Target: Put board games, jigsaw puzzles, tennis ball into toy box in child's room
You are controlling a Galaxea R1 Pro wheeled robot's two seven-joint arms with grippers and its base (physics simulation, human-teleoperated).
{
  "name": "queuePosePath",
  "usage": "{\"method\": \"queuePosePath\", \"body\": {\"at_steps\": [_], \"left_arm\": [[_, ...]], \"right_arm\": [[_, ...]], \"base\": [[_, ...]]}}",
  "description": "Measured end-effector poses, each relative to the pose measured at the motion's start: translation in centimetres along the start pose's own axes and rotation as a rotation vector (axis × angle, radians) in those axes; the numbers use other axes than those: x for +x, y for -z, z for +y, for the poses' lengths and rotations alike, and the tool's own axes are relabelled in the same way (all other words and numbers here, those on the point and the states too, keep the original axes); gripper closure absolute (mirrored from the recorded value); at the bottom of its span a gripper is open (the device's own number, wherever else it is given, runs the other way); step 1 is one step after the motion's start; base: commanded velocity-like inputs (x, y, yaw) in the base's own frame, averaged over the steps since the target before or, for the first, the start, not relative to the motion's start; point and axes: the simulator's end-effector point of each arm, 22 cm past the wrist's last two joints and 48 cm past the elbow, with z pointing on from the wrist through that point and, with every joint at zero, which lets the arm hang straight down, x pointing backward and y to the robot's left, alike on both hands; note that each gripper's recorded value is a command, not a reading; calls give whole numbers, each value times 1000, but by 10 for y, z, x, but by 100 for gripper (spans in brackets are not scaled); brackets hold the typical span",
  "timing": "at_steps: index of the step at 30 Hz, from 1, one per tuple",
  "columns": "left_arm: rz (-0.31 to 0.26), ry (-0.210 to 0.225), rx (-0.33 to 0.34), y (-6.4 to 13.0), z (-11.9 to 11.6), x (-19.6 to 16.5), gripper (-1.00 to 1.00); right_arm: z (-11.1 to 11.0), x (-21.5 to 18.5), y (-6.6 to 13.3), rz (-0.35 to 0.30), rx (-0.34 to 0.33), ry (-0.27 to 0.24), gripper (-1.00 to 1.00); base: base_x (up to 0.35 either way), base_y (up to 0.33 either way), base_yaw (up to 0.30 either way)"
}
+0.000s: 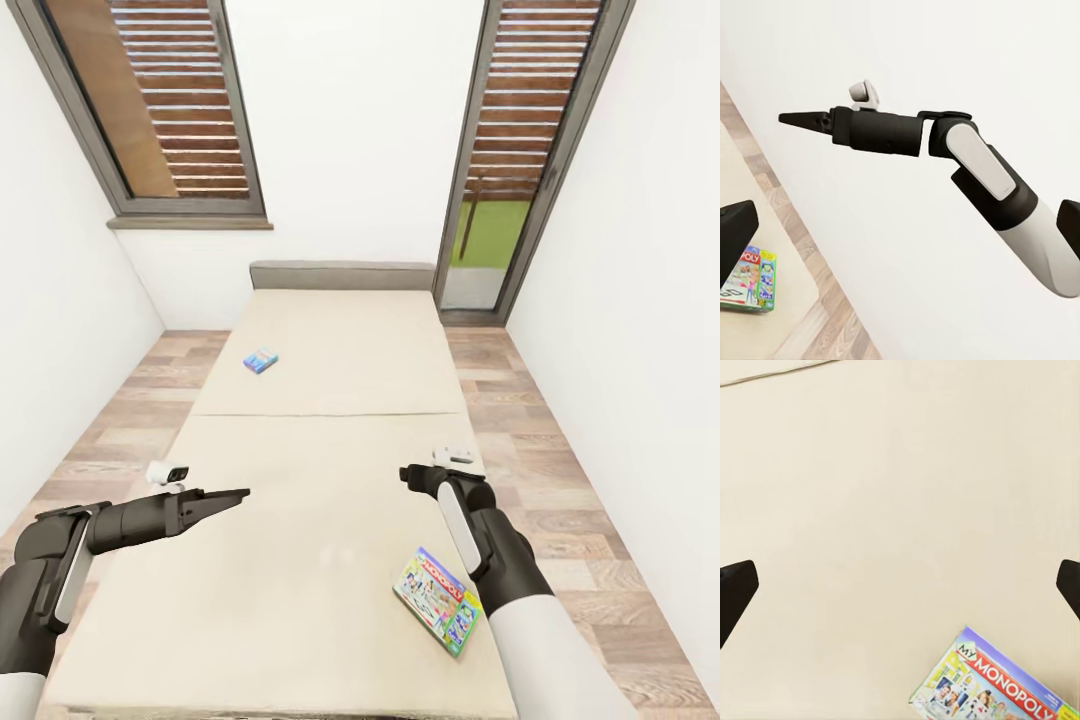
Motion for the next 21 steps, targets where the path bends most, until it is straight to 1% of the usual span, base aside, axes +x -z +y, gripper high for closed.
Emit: {"method": "queuePosePath", "body": {"at_steps": [12, 17, 21], "left_arm": [[4, 17, -4, -1, 8, 5, -100], [6, 24, -6, -1, 12, 6, -100], [6, 24, -5, -1, 13, 6, -100]], "right_arm": [[-10, 12, -10, 27, 27, 2, -100], [-15, 23, -17, 52, 43, 2, -100], [-17, 33, -29, 93, 54, 9, -100]], "base": [[0, 0, 0], [0, 0, 0], [0, 0, 0]]}}
